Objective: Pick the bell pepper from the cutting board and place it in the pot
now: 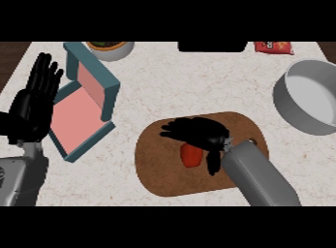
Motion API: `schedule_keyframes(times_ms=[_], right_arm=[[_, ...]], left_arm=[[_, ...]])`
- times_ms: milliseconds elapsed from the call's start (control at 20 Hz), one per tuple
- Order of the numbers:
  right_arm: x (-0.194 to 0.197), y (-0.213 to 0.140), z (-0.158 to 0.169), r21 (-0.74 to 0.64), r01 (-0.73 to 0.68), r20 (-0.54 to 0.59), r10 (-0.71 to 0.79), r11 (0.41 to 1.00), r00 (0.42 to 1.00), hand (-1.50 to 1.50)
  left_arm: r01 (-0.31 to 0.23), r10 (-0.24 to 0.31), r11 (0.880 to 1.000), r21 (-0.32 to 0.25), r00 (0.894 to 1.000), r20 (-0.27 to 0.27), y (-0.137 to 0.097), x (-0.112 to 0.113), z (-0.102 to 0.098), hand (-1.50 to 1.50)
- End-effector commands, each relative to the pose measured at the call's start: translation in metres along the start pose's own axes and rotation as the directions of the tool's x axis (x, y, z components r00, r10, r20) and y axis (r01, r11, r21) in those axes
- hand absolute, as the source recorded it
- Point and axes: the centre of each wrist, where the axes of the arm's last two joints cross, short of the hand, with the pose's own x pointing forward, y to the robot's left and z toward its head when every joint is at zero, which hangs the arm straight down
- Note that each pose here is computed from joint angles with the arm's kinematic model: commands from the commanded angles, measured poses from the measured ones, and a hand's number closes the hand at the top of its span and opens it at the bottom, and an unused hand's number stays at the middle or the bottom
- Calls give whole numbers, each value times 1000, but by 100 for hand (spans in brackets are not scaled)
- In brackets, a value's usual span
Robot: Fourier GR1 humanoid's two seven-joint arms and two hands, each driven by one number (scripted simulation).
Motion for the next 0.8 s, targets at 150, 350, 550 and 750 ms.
schedule_keyframes(times_ms=[150,350,550,750], right_arm=[[23,31,-20,18,-52,159,49,998,986,150],[19,35,-34,-21,-81,179,83,996,980,150],[22,40,-29,-40,-104,171,110,994,979,150],[29,50,-22,-108,-134,125,147,985,981,150]], left_arm=[[4,-4,1000,12,1000,7,3,-11,6,0],[3,-3,1000,3,1000,13,7,11,-17,0],[4,-4,1000,-1,1000,2,3,0,3,0],[-13,13,1000,9,1000,-1,-9,3,-1,0]])
